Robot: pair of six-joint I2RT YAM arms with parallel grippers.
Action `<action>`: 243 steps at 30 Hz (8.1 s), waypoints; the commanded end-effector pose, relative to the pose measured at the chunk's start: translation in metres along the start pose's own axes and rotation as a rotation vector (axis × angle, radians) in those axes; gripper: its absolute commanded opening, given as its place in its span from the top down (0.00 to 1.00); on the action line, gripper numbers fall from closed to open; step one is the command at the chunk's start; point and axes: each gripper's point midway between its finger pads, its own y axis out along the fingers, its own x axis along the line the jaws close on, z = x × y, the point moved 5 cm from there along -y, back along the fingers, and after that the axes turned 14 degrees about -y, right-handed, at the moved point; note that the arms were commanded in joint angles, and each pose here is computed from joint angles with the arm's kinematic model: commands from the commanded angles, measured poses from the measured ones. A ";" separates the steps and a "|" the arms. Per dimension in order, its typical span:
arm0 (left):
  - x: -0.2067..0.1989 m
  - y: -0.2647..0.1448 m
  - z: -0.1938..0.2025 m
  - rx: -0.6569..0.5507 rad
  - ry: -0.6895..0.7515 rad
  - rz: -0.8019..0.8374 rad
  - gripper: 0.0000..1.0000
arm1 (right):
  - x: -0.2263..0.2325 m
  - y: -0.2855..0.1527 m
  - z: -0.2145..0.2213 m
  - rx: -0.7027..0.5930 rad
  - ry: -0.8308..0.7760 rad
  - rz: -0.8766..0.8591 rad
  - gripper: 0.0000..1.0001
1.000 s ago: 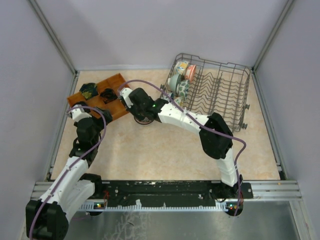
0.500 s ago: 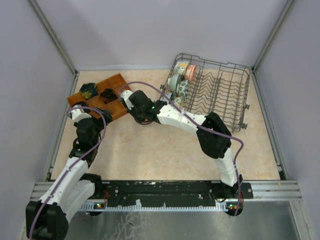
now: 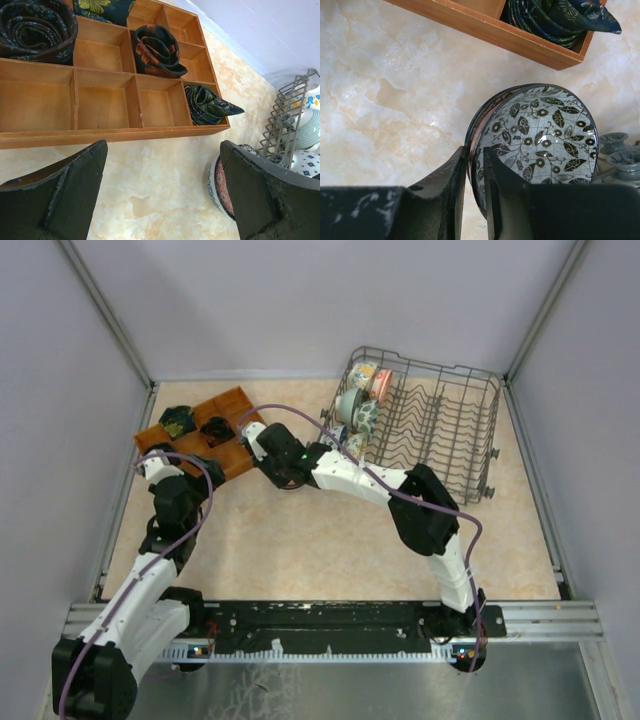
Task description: Unload the bowls from the dish rack
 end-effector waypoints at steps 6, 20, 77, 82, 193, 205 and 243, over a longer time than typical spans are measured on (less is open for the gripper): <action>-0.003 0.002 -0.001 -0.008 -0.014 0.016 0.01 | -0.009 -0.017 -0.031 -0.119 0.014 0.046 0.67; -0.001 0.002 0.000 -0.004 -0.016 0.016 0.01 | -0.058 -0.136 -0.074 -0.508 0.143 0.261 0.45; 0.000 0.010 0.008 0.006 -0.020 0.031 0.00 | -0.153 -0.086 0.137 -0.573 0.841 0.131 0.60; 0.001 0.010 0.008 0.003 -0.019 0.027 0.01 | -0.154 -0.083 0.135 -0.595 0.841 0.118 0.66; 0.001 0.004 0.005 -0.001 -0.020 0.022 0.01 | -0.027 -0.042 -0.037 0.038 -0.155 -0.010 0.70; 0.001 0.003 0.004 -0.001 -0.020 0.027 0.01 | -0.019 -0.055 -0.040 -0.012 -0.142 -0.024 0.88; 0.003 0.000 0.002 -0.009 -0.019 0.021 0.01 | 0.008 -0.029 -0.022 0.073 -0.159 0.151 0.77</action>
